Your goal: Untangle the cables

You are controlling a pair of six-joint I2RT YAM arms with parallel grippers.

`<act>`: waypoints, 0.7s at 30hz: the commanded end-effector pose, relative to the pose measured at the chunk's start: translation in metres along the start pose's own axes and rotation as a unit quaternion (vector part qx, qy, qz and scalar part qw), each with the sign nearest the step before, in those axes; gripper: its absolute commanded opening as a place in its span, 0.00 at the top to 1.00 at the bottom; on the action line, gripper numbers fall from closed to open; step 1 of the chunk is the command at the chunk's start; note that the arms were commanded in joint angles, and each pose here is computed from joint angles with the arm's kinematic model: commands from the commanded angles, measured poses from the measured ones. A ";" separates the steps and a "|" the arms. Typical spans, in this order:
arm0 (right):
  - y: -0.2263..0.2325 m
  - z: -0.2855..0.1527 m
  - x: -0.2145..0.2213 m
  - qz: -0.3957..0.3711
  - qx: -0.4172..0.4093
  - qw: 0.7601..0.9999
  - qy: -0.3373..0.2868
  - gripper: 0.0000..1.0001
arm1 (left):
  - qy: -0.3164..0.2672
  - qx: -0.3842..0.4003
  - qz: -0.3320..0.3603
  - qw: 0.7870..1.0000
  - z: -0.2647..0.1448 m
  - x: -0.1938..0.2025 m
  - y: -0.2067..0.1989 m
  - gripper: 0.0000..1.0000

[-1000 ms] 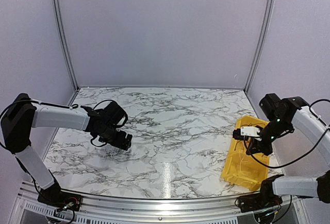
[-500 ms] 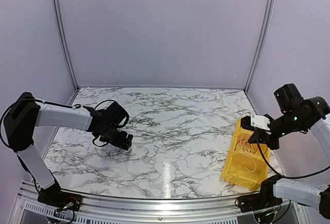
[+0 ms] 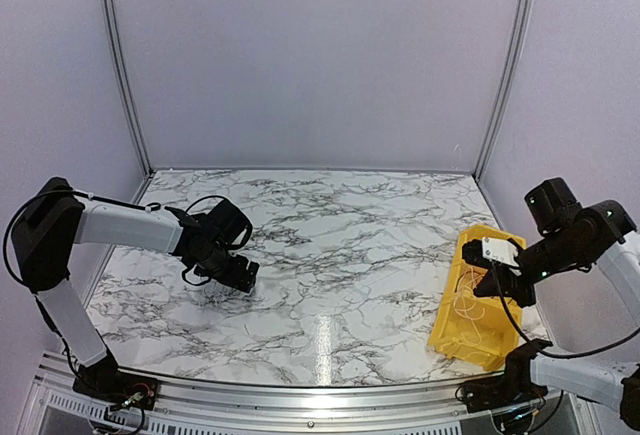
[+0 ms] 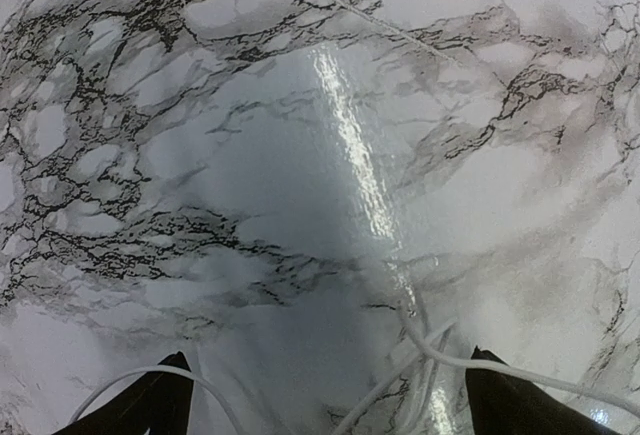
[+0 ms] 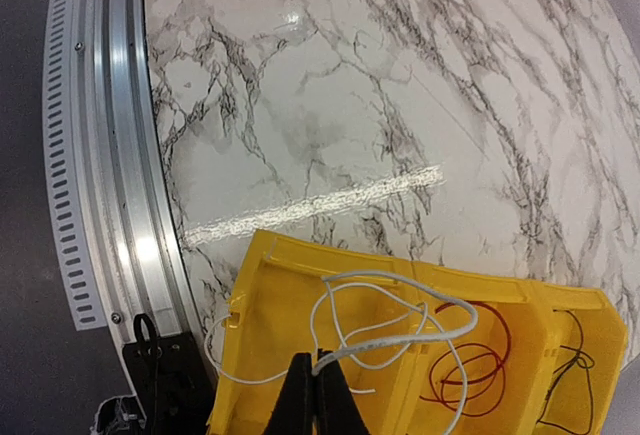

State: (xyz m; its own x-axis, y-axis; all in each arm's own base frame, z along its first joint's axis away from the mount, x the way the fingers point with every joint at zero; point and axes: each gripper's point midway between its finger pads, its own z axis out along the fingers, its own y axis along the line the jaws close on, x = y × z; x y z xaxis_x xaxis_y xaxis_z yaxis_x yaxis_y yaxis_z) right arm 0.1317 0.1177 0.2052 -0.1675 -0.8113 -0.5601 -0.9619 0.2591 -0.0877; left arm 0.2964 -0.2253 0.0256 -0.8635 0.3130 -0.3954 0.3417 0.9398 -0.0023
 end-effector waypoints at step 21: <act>-0.019 0.038 0.084 0.022 -0.037 0.974 0.225 0.55 | -0.019 0.019 0.002 1.000 -0.009 -0.014 -0.008 0.01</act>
State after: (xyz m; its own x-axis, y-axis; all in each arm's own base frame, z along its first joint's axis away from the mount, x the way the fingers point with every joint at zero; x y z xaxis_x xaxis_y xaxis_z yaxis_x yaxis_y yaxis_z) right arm 0.1286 0.0671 0.1095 -0.2991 -0.9438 -0.1404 -0.9535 0.2897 0.0834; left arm 0.2953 -0.2269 0.0254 -0.8657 0.3109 -0.3924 0.3432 0.9392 -0.0131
